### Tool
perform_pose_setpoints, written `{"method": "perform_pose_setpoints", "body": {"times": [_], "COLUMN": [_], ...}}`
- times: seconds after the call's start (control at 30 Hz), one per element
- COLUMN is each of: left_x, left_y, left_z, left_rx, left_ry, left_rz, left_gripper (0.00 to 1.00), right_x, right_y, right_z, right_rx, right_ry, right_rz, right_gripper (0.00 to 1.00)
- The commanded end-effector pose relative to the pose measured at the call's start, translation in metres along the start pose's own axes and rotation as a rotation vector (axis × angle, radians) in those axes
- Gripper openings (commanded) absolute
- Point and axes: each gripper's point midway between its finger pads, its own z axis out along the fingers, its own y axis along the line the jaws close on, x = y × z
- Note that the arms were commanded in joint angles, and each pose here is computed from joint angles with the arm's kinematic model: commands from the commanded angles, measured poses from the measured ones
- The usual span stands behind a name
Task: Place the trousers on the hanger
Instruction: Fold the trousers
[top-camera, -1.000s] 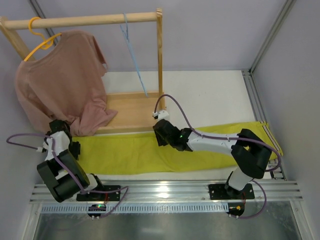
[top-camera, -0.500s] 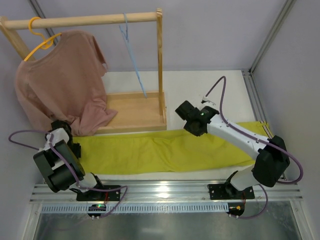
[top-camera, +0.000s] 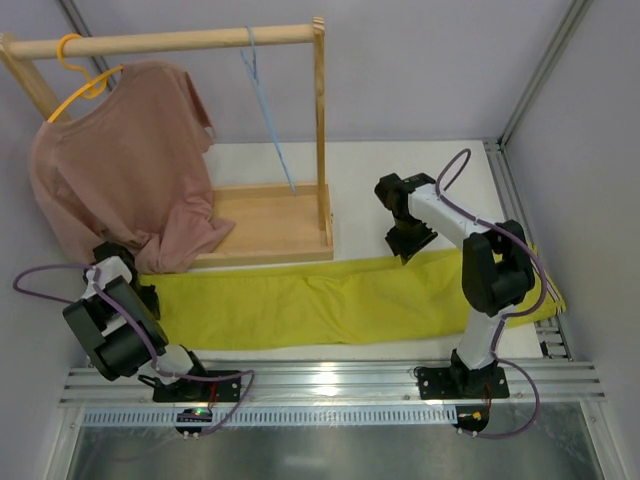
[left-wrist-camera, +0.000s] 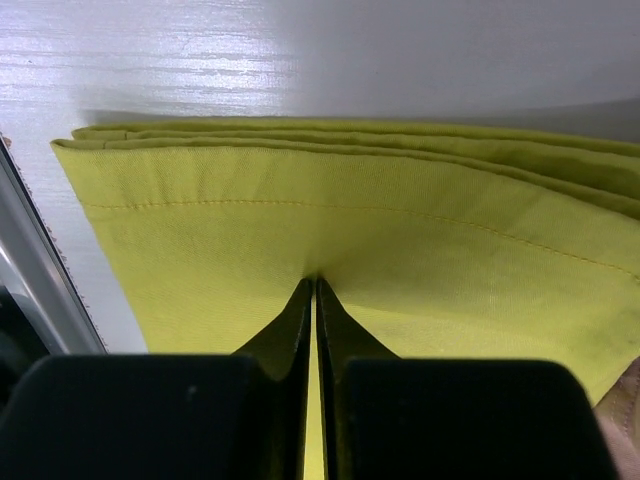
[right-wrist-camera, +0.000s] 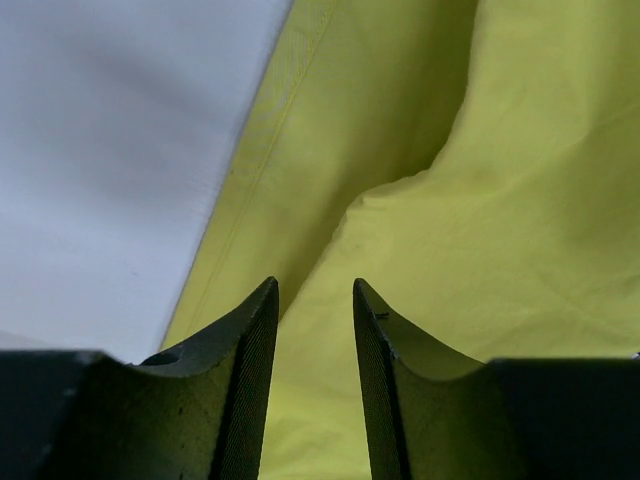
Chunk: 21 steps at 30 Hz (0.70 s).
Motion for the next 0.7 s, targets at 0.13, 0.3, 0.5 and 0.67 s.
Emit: {"method": "perform_pose_setpoints", "body": {"times": [0.13, 0.3, 0.5, 0.67], "left_x": [-0.015, -0.018, -0.017, -0.017], "left_y": [0.005, 0.005, 0.006, 0.006], "left_z": [0.012, 0.008, 0.008, 0.009], "left_rx": [-0.033, -0.027, -0.028, -0.029], "left_ry": [-0.035, -0.053, -0.052, -0.049], "left_rz": [-0.017, -0.019, -0.019, -0.017], "left_gripper": [0.01, 0.01, 0.0, 0.0], "right_x": [0.016, 0.024, 0.03, 0.028], "right_y": [0.004, -0.006, -0.021, -0.013], "right_z": [0.007, 0.019, 0.033, 0.044], "right_rx": [0.071, 0.126, 0.204, 0.18], "right_ry": [0.101, 0.126, 0.131, 0.115], "right_rz": [0.042, 0.038, 0.033, 0.03], "right_gripper": [0.39, 0.39, 0.35, 0.36]}}
